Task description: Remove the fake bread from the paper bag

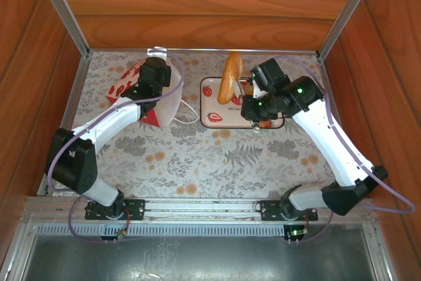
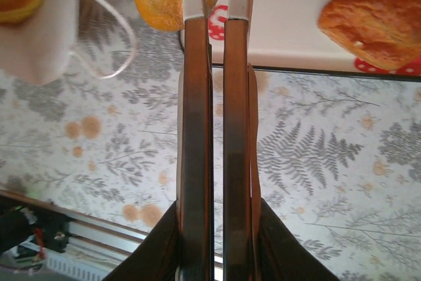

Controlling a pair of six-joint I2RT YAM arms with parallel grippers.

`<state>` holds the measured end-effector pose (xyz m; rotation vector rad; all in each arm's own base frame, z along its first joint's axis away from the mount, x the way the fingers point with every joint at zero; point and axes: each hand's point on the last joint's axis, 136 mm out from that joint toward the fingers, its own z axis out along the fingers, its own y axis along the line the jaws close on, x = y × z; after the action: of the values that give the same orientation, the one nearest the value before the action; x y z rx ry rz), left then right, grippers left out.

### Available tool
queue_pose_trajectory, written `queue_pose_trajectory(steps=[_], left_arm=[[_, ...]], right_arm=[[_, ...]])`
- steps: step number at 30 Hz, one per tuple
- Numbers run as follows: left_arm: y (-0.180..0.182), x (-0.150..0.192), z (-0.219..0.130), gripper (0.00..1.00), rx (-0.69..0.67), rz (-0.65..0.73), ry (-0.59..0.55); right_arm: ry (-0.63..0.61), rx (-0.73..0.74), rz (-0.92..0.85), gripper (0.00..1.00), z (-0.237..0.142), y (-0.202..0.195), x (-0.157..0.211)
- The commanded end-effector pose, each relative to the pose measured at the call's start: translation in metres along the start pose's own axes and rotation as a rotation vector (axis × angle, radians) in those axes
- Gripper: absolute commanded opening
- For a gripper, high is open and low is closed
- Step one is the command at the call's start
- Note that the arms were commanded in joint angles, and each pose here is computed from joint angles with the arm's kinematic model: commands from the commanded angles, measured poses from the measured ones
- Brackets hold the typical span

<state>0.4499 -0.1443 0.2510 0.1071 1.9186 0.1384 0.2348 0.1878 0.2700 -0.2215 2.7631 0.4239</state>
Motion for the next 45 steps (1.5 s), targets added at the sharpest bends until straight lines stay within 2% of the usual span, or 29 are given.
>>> queue_pose_trajectory(steps=[1,13,28,37,45], left_arm=[[0.000,-0.008,-0.013,0.00,0.055,-0.038,-0.025],[0.008,-0.025,-0.041,0.00,0.093,-0.108,-0.083],[0.009,-0.015,-0.041,0.00,0.089,-0.112,-0.067],[0.008,-0.012,-0.039,0.00,0.093,-0.113,-0.058],[0.006,-0.013,-0.038,0.00,0.099,-0.116,-0.059]], right_arm=[[0.040,0.046,-0.086,0.00,0.006,-0.007,-0.005],[0.258,0.290,-0.177,0.00,0.054,-0.044,-0.009],[0.360,0.381,-0.191,0.00,0.107,-0.061,-0.025],[0.459,0.582,-0.186,0.00,0.111,-0.088,-0.026],[0.469,0.599,-0.190,0.01,0.113,-0.090,-0.029]])
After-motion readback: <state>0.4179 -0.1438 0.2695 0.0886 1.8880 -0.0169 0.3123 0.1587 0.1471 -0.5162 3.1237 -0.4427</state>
